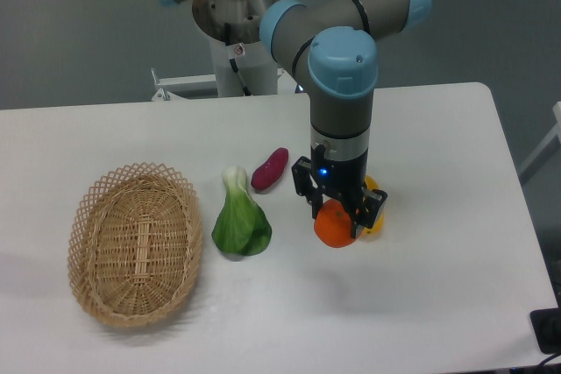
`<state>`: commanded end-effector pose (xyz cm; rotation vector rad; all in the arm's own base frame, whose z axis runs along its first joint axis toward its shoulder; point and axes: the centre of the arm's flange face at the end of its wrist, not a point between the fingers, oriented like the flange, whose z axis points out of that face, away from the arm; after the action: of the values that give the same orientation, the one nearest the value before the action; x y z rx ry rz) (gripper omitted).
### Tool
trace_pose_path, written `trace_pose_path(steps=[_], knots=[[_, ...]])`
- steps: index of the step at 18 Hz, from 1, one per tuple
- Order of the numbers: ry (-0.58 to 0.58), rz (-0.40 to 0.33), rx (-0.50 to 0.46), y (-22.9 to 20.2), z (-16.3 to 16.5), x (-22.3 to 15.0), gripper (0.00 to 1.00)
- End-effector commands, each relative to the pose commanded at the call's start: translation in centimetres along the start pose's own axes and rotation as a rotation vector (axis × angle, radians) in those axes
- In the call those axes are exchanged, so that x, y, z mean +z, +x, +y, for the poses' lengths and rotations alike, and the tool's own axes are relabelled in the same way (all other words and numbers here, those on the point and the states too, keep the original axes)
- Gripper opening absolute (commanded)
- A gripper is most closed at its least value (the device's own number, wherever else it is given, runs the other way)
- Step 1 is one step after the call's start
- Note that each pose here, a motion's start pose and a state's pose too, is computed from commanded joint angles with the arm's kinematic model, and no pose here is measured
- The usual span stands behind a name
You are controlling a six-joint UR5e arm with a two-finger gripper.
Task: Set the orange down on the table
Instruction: 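Hold the orange in the gripper just above the table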
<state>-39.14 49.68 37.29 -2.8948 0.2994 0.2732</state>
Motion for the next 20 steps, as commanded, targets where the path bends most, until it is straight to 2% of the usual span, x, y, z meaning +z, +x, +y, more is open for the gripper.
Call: trace_pose_path(steps=[12, 15, 19, 20], knots=[[0.001, -0.001, -0.015, 0.0, -0.1, 0.1, 0.70], [0.009, -0.005, -0.104, -0.2, -0.6, 0.4, 0.70], [0.039, -0.057, -0.276, -0.8, -2.0, 0.1, 0.70], [0.016, -0.061, -0.287, -0.2, -1.3, 0.1, 0.70]])
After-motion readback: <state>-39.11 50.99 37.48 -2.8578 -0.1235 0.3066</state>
